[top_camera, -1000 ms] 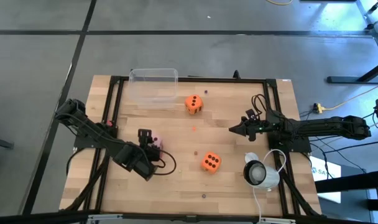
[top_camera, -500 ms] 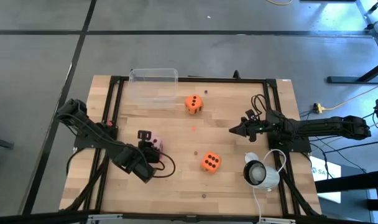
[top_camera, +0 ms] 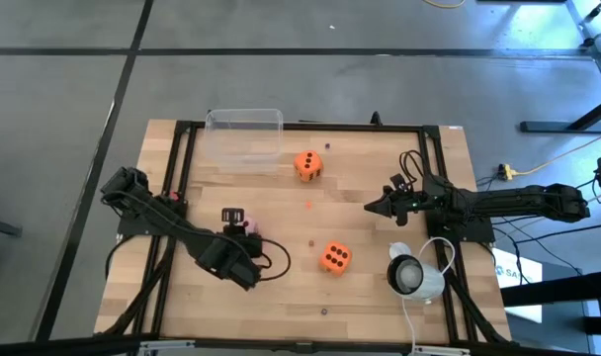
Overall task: Pick & Place Dice
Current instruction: Put the large pink die into the transparent bin, then put the small red die into the transparent bin
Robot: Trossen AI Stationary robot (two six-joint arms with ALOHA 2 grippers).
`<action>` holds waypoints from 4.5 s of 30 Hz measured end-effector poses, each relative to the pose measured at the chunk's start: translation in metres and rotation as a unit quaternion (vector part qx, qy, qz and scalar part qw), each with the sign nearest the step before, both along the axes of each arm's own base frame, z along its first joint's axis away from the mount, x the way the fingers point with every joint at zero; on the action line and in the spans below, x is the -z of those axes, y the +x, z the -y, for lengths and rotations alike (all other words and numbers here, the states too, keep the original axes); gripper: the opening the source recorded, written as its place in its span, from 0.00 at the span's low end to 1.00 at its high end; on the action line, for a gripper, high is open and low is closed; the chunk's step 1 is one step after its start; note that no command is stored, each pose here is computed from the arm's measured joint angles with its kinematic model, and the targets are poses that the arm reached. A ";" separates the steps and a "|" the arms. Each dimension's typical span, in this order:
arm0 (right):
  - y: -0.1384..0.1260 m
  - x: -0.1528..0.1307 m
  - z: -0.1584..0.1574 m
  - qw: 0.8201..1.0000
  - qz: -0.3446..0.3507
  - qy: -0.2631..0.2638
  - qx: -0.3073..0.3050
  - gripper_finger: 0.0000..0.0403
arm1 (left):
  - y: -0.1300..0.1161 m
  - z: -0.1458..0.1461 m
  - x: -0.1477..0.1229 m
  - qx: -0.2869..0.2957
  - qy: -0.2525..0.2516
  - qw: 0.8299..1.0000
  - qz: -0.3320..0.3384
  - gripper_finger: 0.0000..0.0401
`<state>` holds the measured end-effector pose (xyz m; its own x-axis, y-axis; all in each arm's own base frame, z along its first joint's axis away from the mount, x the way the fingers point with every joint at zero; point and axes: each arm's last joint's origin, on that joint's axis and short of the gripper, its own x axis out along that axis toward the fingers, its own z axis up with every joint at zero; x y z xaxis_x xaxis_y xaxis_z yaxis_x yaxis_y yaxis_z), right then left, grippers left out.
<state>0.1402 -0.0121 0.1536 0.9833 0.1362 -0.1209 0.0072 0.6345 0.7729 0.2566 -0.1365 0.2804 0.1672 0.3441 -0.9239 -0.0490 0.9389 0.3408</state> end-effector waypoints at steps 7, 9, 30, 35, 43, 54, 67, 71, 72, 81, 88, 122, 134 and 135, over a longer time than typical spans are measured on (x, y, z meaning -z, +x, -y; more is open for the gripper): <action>0.000 0.000 0.000 1.000 0.000 -0.001 0.000 0.07 | 0.001 0.002 -0.018 -0.015 -0.029 0.999 0.016 0.19; 0.000 0.000 0.000 1.000 0.000 -0.001 0.000 0.07 | 0.002 0.003 -0.021 -0.015 -0.030 0.999 0.019 0.17; 0.000 0.000 0.000 1.000 0.000 -0.001 -0.001 0.07 | -0.001 -0.002 -0.058 -0.044 0.002 0.996 0.075 0.02; 0.000 0.000 0.000 1.000 0.000 -0.001 -0.001 0.07 | -0.004 -0.008 -0.073 -0.064 0.009 0.993 0.101 0.00; 0.000 0.000 0.000 1.000 0.000 -0.001 -0.001 0.07 | -0.011 -0.039 -0.095 -0.124 0.056 0.974 0.183 0.00; 0.000 -0.001 0.000 1.000 0.005 -0.002 0.000 0.07 | -0.019 -0.144 -0.120 -0.242 0.179 0.934 0.195 0.00; 0.001 -0.011 0.001 0.998 0.057 -0.012 0.016 0.07 | -0.007 -0.278 -0.090 -0.261 0.122 0.939 0.189 0.00; 0.001 -0.012 0.001 0.998 0.060 -0.011 0.017 0.07 | -0.012 -0.296 -0.079 -0.256 0.091 0.942 0.199 0.00; 0.001 -0.012 0.001 0.998 0.061 -0.011 0.019 0.07 | -0.013 -0.299 -0.075 -0.254 0.083 0.944 0.195 0.00; 0.001 -0.014 0.003 0.996 0.070 -0.014 0.058 0.07 | -0.008 -0.307 -0.038 -0.199 0.065 0.962 0.177 0.00; 0.001 -0.015 0.004 0.995 0.077 0.005 0.061 0.07 | -0.005 -0.314 -0.024 -0.163 0.054 0.969 0.179 0.00; 0.001 -0.015 0.004 0.995 0.075 0.020 0.067 0.07 | 0.001 -0.307 -0.003 -0.066 -0.019 0.987 0.146 0.10; 0.001 -0.015 0.004 0.995 0.076 0.009 0.066 0.07 | 0.000 -0.307 -0.025 -0.059 -0.011 0.988 0.145 0.40; 0.001 -0.015 0.004 0.995 0.076 0.009 0.066 0.07 | -0.001 -0.307 -0.024 -0.064 -0.017 0.987 0.145 0.41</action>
